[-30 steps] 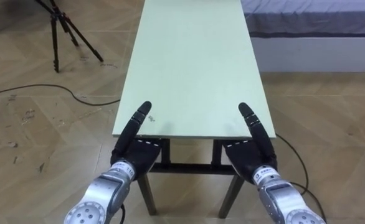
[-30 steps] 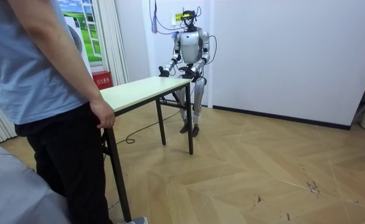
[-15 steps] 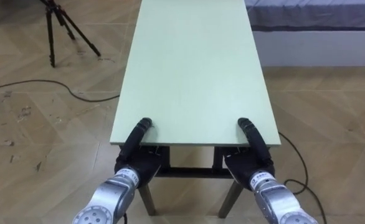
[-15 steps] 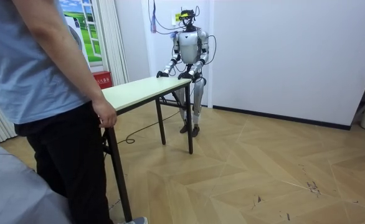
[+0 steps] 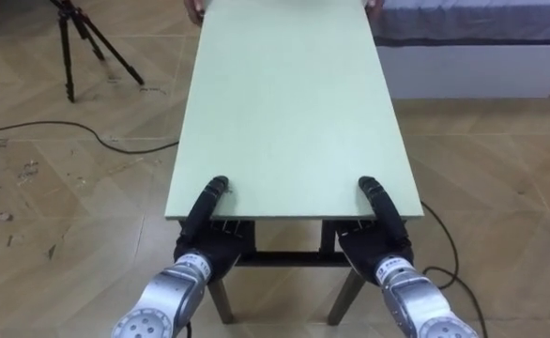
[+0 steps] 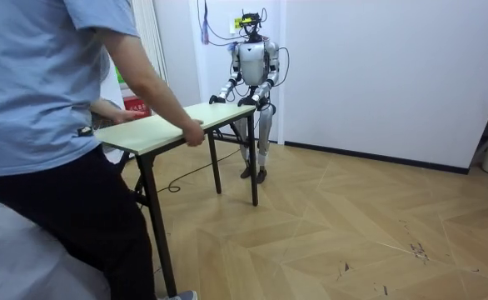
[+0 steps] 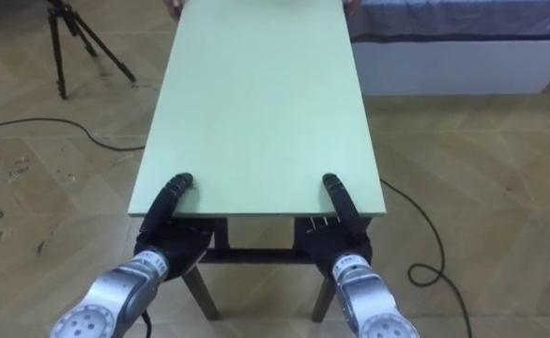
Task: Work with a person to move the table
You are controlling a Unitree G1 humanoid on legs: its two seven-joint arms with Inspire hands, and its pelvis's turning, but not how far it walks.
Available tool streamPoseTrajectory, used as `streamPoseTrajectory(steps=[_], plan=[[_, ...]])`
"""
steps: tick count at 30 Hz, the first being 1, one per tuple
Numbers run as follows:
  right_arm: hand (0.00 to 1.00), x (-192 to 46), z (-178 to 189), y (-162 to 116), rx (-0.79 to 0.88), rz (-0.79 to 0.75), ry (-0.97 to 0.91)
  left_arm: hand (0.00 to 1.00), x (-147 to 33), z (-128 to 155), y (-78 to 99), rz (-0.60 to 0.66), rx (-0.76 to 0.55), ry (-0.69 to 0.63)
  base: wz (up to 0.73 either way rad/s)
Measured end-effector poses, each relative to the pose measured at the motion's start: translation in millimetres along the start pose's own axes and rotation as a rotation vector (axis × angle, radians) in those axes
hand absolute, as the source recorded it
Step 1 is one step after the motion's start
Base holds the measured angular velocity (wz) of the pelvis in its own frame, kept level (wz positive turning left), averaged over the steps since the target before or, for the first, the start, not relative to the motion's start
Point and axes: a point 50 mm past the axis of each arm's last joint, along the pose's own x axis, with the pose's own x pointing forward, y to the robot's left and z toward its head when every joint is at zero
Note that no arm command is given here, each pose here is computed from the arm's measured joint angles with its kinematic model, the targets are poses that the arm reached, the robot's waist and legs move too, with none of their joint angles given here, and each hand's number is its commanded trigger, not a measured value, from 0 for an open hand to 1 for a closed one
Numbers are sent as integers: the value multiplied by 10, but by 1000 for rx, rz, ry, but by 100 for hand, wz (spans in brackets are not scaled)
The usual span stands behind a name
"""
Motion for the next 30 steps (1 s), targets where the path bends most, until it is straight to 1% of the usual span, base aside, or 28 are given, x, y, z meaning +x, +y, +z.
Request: streamPoseTrajectory(steps=[10,27,30], plan=[[100,9,-5,24,-6,7,0,100,3,-4,-3,-2,2,-14,0],[100,24,32,132,-24,96,-16,100,-4,-14,-49,-108,32,-30,0],[100,15,7,105,1,88,-10,100,-51,-22,-26,-133,40,-39,2]])
